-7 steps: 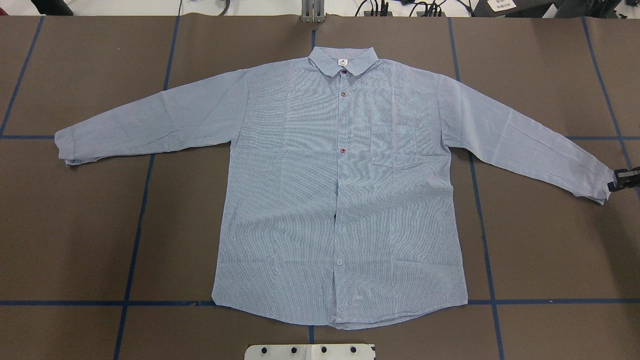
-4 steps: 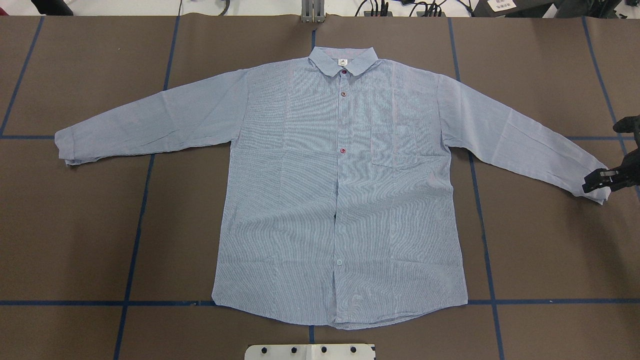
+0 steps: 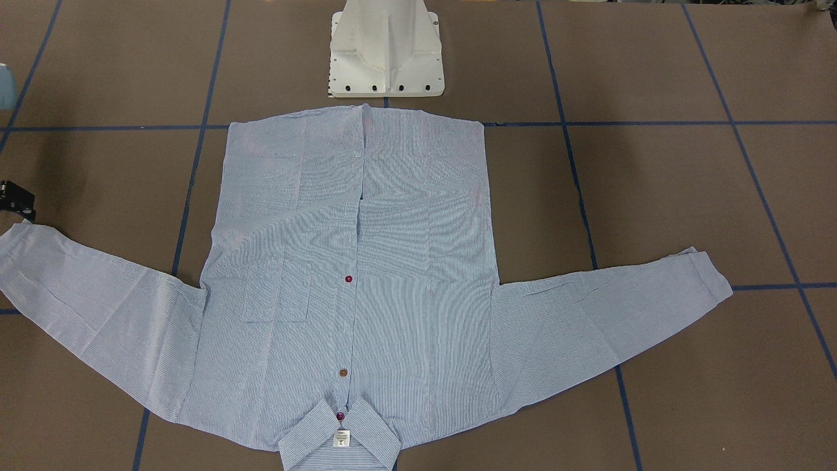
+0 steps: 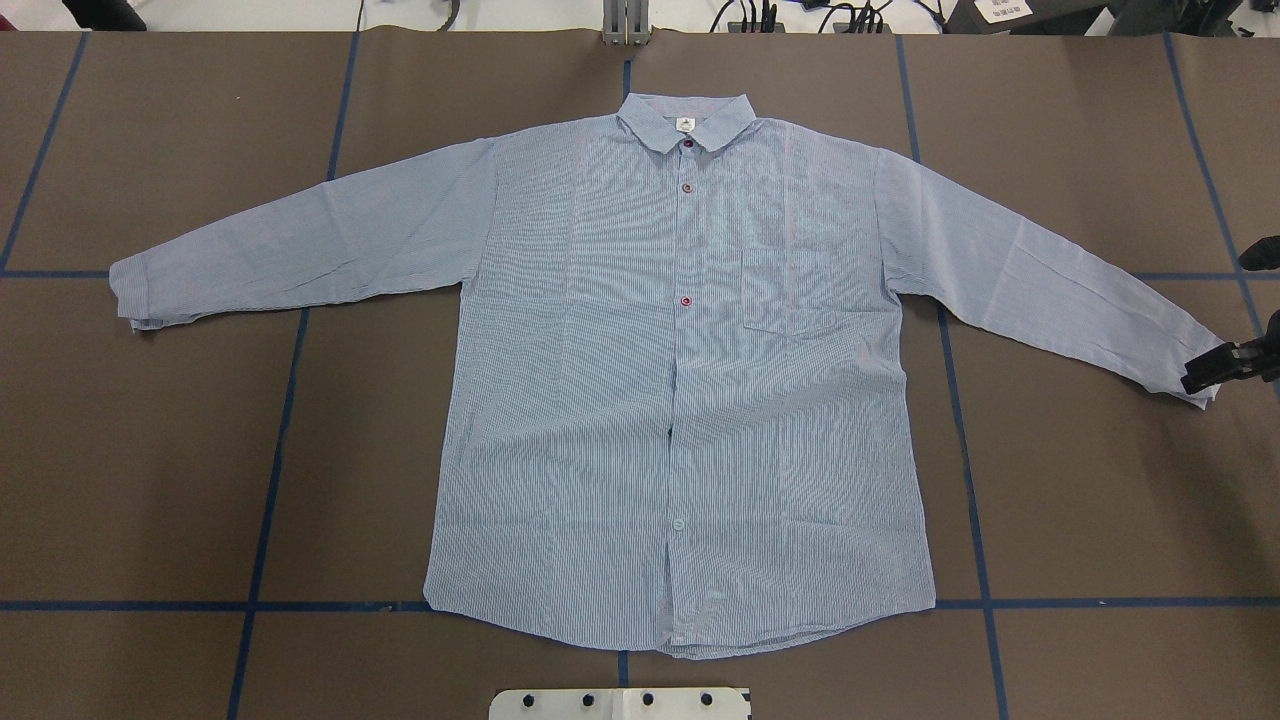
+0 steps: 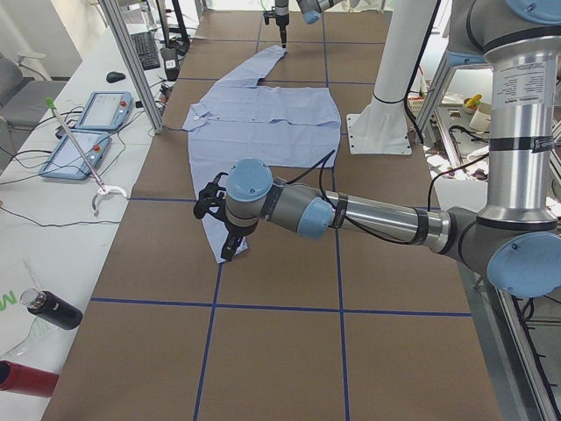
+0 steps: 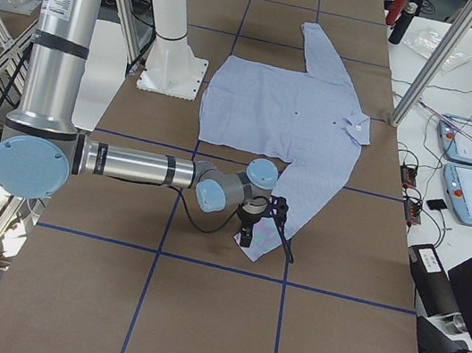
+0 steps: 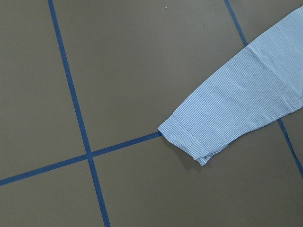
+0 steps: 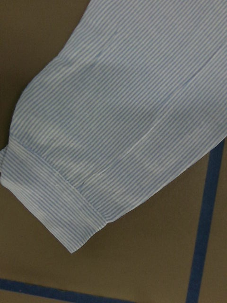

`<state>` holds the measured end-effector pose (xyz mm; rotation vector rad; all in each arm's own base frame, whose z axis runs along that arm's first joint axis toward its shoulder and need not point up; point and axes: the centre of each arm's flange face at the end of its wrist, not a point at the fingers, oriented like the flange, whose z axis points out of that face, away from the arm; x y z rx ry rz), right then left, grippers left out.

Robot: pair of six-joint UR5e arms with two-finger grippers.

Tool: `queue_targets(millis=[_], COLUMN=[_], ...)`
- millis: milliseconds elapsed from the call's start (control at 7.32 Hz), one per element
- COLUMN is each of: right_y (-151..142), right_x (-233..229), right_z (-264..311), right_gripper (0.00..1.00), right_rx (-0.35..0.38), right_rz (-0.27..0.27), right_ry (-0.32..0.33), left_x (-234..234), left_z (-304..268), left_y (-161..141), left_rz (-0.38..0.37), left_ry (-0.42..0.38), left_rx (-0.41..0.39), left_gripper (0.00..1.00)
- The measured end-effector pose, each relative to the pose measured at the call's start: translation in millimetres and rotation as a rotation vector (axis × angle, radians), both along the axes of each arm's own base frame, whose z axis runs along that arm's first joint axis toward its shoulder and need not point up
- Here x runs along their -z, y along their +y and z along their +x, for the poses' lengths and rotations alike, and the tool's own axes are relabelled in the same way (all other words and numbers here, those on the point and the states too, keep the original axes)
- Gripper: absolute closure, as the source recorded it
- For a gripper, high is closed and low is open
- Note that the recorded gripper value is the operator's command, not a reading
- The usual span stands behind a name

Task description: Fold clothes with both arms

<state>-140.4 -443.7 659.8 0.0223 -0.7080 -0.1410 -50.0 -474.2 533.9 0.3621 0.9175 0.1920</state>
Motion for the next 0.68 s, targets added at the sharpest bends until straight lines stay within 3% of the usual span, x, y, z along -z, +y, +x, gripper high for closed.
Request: queue_targets(millis=[683], right_y=[-5.5], right_x=[-16.2], right_z=[-4.5], right_gripper=[0.01], right_rx=[0.023], right_rz=[-0.013], right_ry=[0.007], left_x=[0.9], left_z=[-0.1], left_y=[0.2], left_rz=[0.002], left_ry=[0.001], left_rx=[0.000], left_gripper=[0.00])
